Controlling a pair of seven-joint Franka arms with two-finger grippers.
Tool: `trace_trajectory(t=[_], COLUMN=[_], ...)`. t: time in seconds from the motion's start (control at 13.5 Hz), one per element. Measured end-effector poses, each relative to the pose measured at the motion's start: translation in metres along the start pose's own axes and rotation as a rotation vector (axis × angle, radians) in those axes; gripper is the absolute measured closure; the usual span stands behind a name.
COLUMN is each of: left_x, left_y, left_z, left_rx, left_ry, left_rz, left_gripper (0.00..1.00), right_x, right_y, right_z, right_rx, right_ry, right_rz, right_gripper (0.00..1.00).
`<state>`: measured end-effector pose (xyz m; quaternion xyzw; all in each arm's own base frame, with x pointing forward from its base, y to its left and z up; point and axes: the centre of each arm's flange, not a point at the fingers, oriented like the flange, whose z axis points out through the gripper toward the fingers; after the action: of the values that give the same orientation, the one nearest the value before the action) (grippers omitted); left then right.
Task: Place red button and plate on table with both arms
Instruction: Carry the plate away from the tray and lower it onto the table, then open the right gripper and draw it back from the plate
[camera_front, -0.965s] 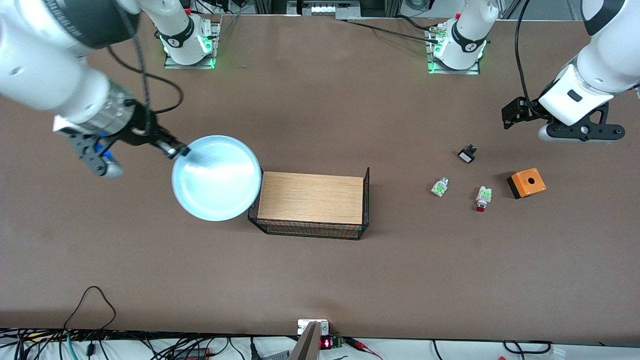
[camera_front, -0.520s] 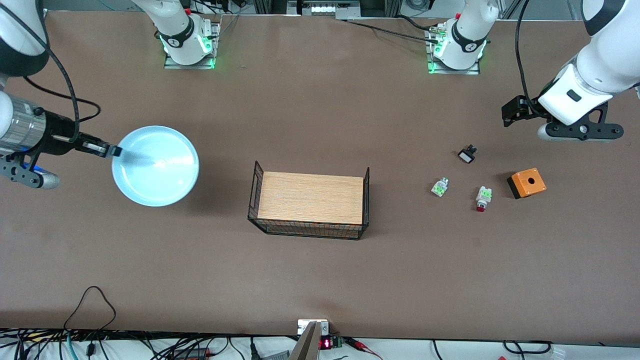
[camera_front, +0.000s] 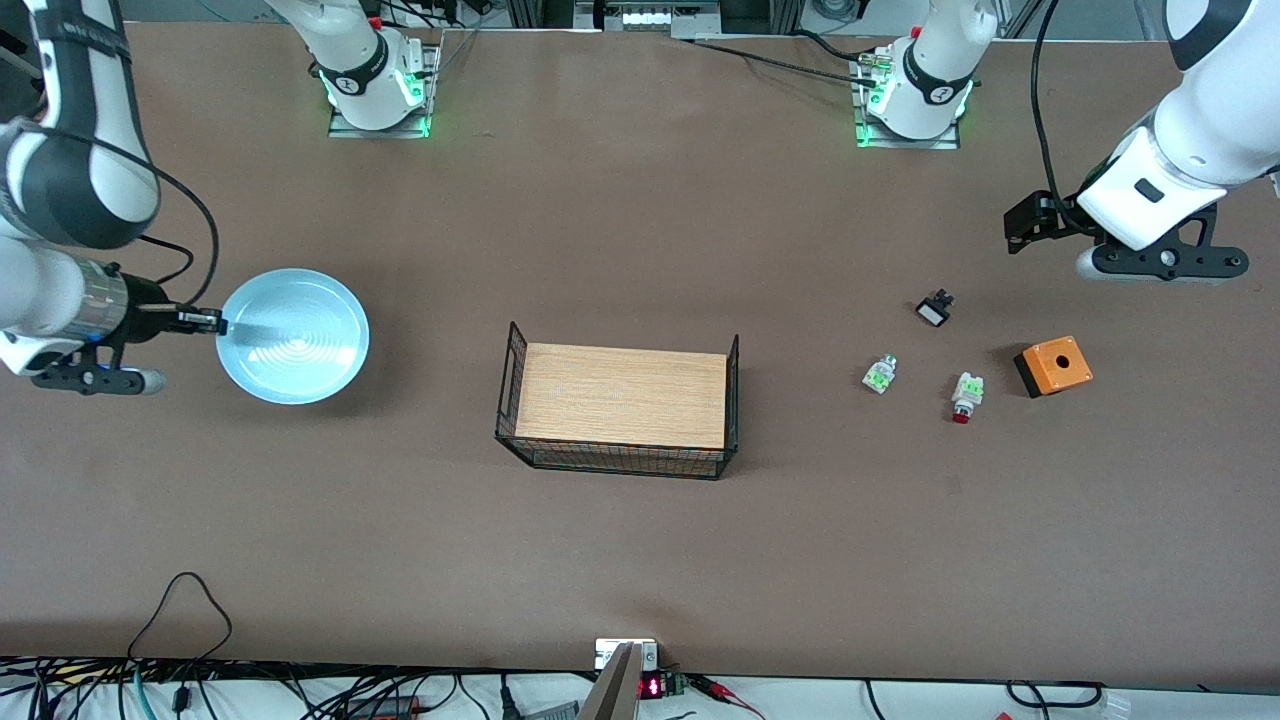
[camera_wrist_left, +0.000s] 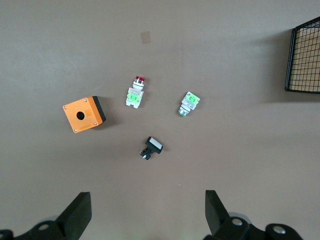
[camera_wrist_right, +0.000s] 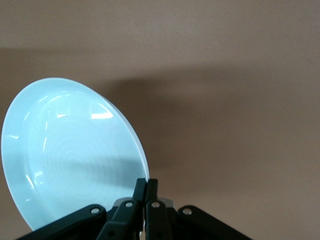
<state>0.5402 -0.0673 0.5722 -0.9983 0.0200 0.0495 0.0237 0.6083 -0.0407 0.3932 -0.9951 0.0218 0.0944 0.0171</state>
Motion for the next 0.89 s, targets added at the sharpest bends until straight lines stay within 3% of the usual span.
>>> trace_trajectory(t=[0.3,0.74,0.89], left_x=[-0.001,-0.001,-0.001], left_y=[0.0,-0.001,0.0], left_z=[0.0,0.0,0.0], left_rx=[0.0,0.0,0.0], left_ry=[-0.005,-0.005,-0.005], left_rz=[-0.001,-0.001,0.0], left_gripper=[0.0,0.0,0.0], right_x=[-0.006,-0.032,-0.034], right_y=[0.011,0.033,0.034], right_z=[0.074,0.149,0.151], right_rx=[-0.007,-0.014,-0.012], right_ry=[0.074,0.105,0.105], right_rz=[-0.104,-0.157,-0.146], right_gripper=[0.97,0.97,0.82])
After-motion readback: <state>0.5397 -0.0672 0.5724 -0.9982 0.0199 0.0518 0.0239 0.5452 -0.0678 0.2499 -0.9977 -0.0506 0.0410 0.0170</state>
